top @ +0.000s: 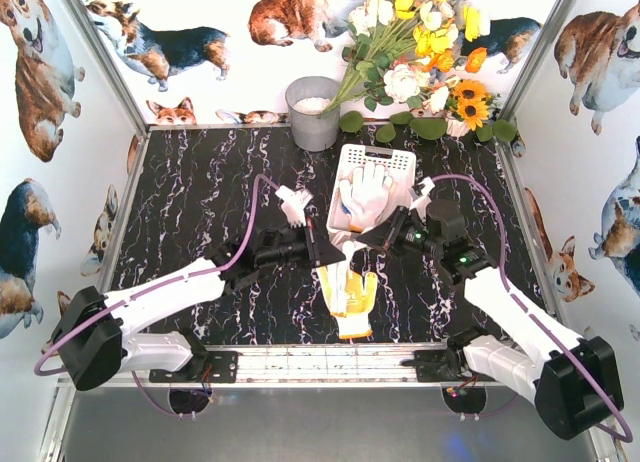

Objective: Put the gloves into the storage basket
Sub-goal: Turn over the glove at the center of the board.

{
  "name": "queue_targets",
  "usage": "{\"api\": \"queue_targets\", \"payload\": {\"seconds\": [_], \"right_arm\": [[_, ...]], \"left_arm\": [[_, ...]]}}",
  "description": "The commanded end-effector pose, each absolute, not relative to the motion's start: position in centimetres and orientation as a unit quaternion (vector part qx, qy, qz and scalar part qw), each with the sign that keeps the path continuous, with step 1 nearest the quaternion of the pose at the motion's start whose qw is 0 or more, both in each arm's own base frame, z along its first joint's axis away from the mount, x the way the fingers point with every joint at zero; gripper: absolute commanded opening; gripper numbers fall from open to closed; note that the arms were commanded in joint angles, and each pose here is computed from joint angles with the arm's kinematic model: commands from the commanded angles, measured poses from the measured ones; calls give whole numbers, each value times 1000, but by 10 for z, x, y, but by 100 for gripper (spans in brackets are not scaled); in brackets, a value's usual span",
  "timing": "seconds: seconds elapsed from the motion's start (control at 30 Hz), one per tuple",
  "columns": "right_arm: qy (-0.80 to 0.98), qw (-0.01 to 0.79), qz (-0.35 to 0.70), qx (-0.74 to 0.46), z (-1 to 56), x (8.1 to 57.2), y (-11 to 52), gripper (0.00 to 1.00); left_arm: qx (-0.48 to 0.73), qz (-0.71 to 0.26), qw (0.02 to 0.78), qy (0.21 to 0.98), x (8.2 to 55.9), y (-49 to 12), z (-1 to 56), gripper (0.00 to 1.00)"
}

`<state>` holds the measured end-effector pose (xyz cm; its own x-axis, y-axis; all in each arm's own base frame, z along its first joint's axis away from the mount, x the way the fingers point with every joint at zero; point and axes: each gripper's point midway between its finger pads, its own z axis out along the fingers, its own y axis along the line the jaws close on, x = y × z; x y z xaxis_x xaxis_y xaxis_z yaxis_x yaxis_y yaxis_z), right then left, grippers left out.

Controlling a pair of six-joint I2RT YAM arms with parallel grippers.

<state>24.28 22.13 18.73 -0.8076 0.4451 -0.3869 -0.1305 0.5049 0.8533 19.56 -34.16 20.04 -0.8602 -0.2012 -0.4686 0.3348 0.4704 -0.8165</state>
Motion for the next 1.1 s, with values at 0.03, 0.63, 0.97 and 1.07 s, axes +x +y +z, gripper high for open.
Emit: {"api": "queue_targets", "payload": {"seconds": [0.03, 0.63, 0.97, 1.07], "right_arm": [[835, 333, 427, 93, 197, 242, 210, 0], [891, 324, 317, -21, 158, 252, 308, 0], [895, 306, 316, -66, 143, 271, 366, 6], [896, 295, 322, -81, 137, 273, 378, 16]], "left_arm": [[10, -514, 257, 819, 192, -337, 171, 0], [-73, -374, 285, 880, 211, -254, 83, 0], [-119, -314, 311, 889, 230, -175, 71, 0], [-116, -289, 296, 903, 230, -163, 59, 0]]}}
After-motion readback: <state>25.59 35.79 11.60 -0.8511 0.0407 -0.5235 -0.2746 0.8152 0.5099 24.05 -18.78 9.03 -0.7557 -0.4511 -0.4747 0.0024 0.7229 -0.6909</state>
